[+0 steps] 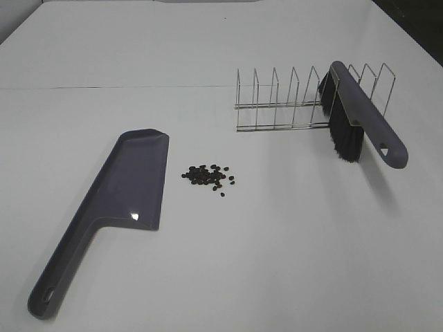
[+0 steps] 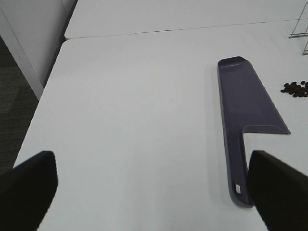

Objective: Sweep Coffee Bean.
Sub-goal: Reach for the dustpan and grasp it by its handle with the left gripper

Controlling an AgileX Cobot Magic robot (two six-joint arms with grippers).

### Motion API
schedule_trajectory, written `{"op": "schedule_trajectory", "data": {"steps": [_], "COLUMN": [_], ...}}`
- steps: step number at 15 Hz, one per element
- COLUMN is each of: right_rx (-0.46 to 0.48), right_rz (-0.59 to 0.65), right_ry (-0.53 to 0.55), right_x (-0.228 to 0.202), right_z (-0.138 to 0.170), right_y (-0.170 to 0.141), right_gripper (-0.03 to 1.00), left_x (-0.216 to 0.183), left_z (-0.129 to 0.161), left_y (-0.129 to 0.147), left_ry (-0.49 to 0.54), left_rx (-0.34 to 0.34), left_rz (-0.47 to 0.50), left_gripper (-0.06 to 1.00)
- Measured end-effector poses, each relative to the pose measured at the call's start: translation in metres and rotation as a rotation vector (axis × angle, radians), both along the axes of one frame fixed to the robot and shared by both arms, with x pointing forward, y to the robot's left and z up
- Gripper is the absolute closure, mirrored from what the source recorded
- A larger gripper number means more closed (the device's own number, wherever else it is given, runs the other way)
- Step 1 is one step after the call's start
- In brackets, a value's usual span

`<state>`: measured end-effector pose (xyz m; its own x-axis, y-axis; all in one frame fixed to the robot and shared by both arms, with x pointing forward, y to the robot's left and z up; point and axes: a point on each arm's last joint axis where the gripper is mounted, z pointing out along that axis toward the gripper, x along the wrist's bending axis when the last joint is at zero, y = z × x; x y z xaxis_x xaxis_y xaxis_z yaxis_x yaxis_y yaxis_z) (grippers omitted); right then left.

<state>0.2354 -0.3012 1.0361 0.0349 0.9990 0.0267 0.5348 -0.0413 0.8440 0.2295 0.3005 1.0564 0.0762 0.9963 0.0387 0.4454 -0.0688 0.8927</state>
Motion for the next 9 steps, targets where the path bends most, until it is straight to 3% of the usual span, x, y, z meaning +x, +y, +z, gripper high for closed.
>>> {"op": "schedule_trajectory", "data": {"steps": [9], "right_rx": [0.0], "right_rz": [0.0], "right_ry": [0.0], "right_x": [0.0], "right_z": [0.0], "right_y": [0.0], "right_gripper": [0.37], "left_x": [0.0], "left_z": [0.0], "left_y": [0.0], "left_ry": [0.0], "left_rx": [0.0], "left_rz": [0.0], "left_gripper": [-0.03]}}
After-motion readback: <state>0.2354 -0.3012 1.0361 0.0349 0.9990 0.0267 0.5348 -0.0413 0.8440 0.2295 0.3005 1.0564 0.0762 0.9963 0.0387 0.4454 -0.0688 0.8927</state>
